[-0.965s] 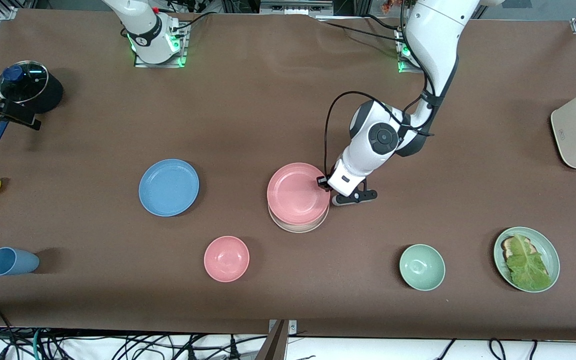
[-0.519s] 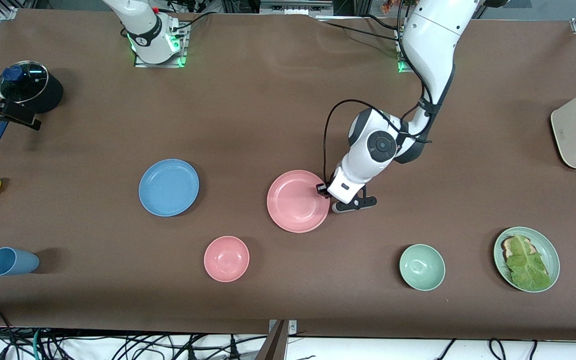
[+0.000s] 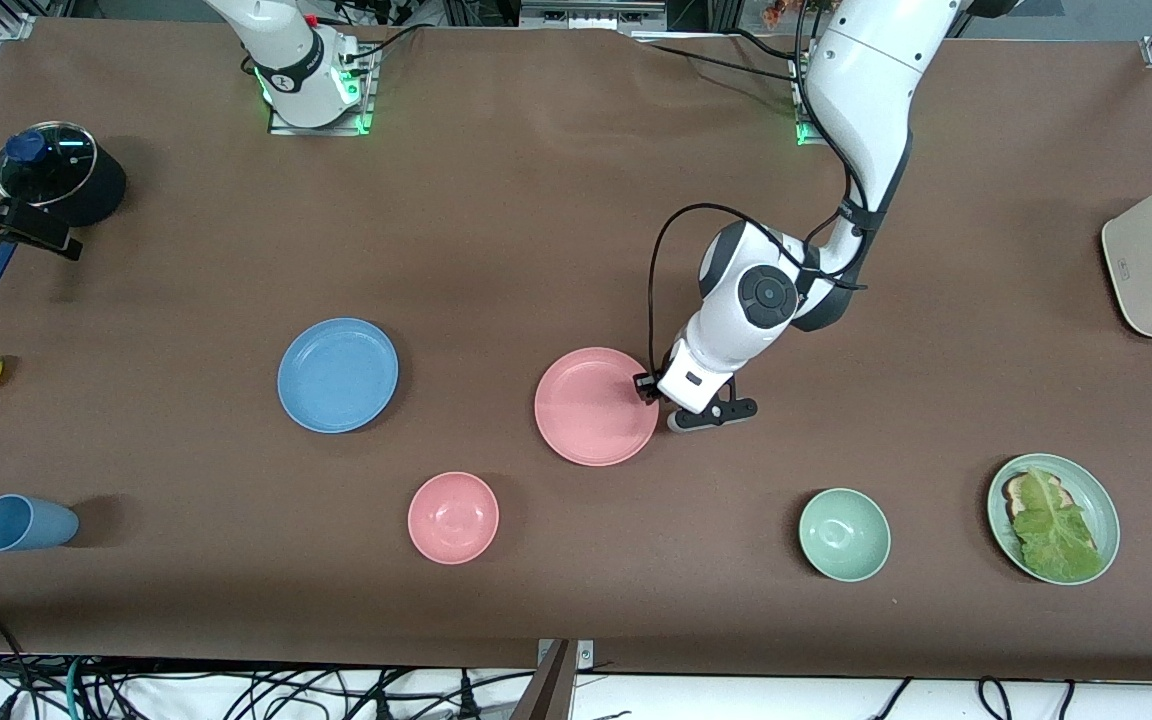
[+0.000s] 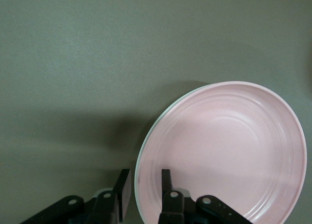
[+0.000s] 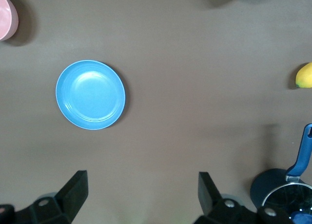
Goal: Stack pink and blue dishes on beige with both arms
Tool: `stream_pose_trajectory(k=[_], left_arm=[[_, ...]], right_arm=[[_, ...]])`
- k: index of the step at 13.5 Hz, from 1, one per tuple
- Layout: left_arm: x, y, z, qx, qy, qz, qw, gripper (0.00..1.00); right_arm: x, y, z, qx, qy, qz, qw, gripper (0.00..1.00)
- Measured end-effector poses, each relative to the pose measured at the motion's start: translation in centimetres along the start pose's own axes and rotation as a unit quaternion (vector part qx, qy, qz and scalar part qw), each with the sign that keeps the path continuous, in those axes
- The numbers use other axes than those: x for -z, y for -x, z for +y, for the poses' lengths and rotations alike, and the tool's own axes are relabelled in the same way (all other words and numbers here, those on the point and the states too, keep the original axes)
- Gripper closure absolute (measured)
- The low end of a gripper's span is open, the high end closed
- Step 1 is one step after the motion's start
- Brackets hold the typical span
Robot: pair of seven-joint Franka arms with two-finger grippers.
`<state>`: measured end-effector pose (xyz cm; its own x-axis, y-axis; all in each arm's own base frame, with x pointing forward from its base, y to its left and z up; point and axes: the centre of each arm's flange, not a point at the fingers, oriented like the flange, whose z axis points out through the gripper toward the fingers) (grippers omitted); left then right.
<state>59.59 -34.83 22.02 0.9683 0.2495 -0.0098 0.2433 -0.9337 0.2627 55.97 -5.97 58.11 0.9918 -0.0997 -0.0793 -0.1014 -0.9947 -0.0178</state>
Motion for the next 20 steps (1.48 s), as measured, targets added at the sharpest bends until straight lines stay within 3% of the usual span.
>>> stream_pose_trajectory(k=[2, 6, 8, 11, 13, 17, 20], left_arm=[[0.1, -0.1, 0.1, -0.005, -0.002, 0.003, 1.0, 0.63], [2.0, -1.2, 0.1, -0.011, -0.015, 0.0, 1.0, 0.3], [4.7, -2.0, 0.1, -0.008, -0.029, -0.02, 0.999, 0.25], [9.5, -3.6, 0.1, -0.002, -0.052, -0.053, 0.997, 0.02], [12.0, -4.5, 0.0, -0.002, -0.067, -0.07, 0.995, 0.01], [15.5, -6.1, -1.1, -0.019, -0.082, -0.085, 0.993, 0.0], [17.8, -7.6, -3.5, -0.057, -0.091, -0.094, 0.99, 0.0]], right_arm=[[0.0, 0.0, 0.0, 0.0, 0.0, 0.0, 1.0, 0.0], [-0.1, 0.1, 0.0, 0.0, 0.0, -0.003, 1.0, 0.0], [-0.7, 0.2, -0.4, 0.003, 0.0, -0.02, 1.0, 0.0], [-4.1, -0.7, -1.8, 0.014, 0.001, -0.053, 0.999, 0.0], [-8.2, -2.2, -3.3, 0.025, 0.004, -0.059, 0.998, 0.0], [-16.8, -4.3, -6.7, 0.035, 0.005, -0.03, 0.999, 0.0], [-22.9, -5.4, -7.0, 0.013, -0.018, -0.015, 1.0, 0.0]])
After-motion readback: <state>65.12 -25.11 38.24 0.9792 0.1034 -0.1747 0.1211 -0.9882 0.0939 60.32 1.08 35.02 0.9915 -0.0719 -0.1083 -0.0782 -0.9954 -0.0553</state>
